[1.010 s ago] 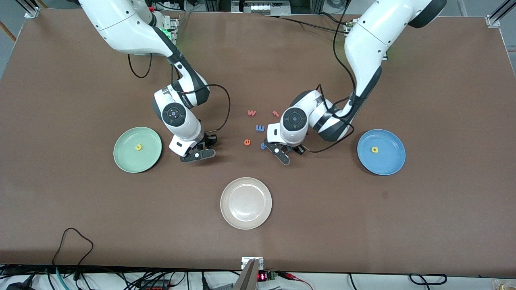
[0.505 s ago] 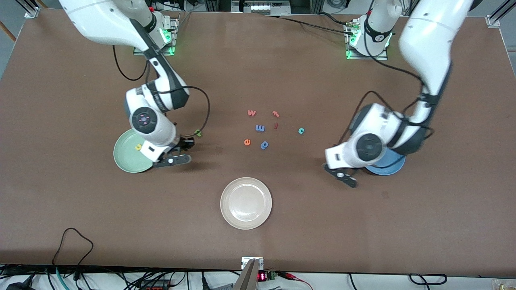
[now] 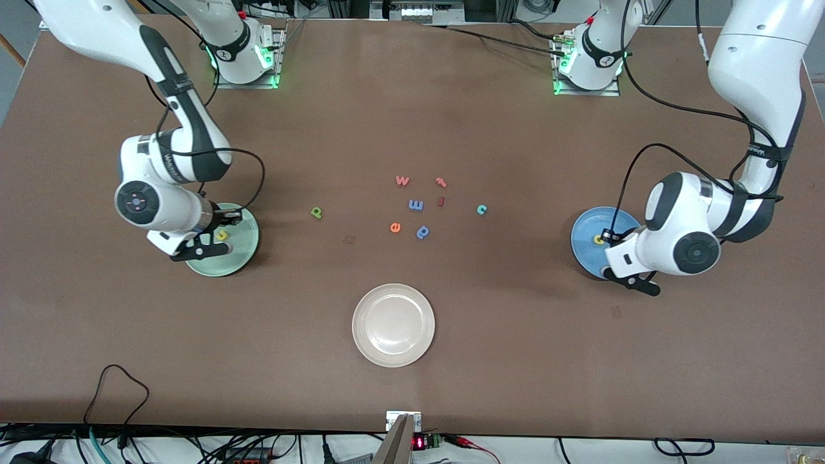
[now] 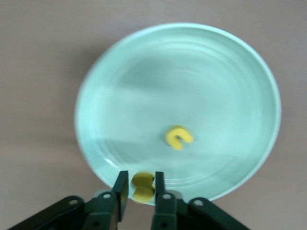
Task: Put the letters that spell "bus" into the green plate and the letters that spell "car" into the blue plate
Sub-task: 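Place yellow s on the green plate while the left gripper places teal r, then reach the right gripper to green letter while the left gripper reaches teal c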
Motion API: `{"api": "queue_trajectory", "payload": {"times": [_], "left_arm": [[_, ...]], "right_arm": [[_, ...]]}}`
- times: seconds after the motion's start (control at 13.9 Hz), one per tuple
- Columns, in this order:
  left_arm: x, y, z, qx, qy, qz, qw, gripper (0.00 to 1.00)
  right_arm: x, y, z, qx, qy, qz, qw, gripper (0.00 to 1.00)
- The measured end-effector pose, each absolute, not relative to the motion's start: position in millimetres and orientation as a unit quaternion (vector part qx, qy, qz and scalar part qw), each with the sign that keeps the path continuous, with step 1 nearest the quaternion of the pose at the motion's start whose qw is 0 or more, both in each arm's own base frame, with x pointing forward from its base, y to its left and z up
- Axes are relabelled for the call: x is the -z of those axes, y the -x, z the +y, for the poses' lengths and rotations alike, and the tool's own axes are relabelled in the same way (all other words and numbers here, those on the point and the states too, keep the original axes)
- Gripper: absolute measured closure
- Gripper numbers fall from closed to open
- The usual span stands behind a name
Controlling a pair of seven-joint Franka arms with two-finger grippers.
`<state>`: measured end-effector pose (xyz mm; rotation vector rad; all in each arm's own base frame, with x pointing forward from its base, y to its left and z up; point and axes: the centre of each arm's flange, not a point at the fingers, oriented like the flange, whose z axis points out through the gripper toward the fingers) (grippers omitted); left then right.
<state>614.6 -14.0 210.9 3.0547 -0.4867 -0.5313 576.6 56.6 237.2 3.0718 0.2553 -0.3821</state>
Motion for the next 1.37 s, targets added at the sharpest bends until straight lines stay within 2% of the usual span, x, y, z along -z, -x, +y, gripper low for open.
{"api": "queue_trajectory", "payload": {"times": [0.29, 0.36, 0.43, 0.58, 0.65, 0.72, 0.87, 0.94, 1.15, 1.37], "left_arm": [[-176, -587, 12, 0.151, -0.979, -0.137, 0.031, 0.89], [-177, -587, 7, 0.149, -0.978, -0.141, 0.032, 0.84], [-180, -589, 1, 0.145, -0.978, -0.145, 0.033, 0.75], [-196, -598, -16, 0.128, -0.978, -0.158, 0.036, 0.54], [-210, -602, -29, 0.118, -0.978, -0.166, 0.036, 0.43], [-225, -604, -47, 0.113, -0.977, -0.175, 0.036, 0.34], [-251, -598, -104, 0.108, -0.974, -0.196, 0.042, 0.15], [-258, -591, -137, 0.106, -0.971, -0.21, 0.046, 0.05], [-249, -557, -230, 0.116, -0.959, -0.255, 0.049, 0.11], [-227, -522, -303, 0.121, -0.965, -0.227, 0.051, 0.13]], "right_arm": [[-238, -575, 67, 0.123, -0.988, 0.095, 0.015, 0.24], [-238, -574, 79, 0.122, -0.987, 0.105, 0.015, 0.12], [-238, -572, 94, 0.121, -0.986, 0.116, 0.015, 0.1], [-240, -565, 136, 0.115, -0.983, 0.143, 0.015, 0.11], [-241, -561, 159, 0.108, -0.983, 0.15, 0.015, 0.19], [-242, -556, 181, 0.102, -0.983, 0.154, 0.013, 0.19], [-242, -544, 219, 0.088, -0.984, 0.154, 0.012, 0.35], [-239, -538, 233, 0.081, -0.985, 0.155, 0.011, 0.35], [-222, -524, 256, 0.064, -0.985, 0.162, 0.005, 0.47], [-201, -518, 261, 0.062, -0.984, 0.166, -0.001, 0.5]]}}
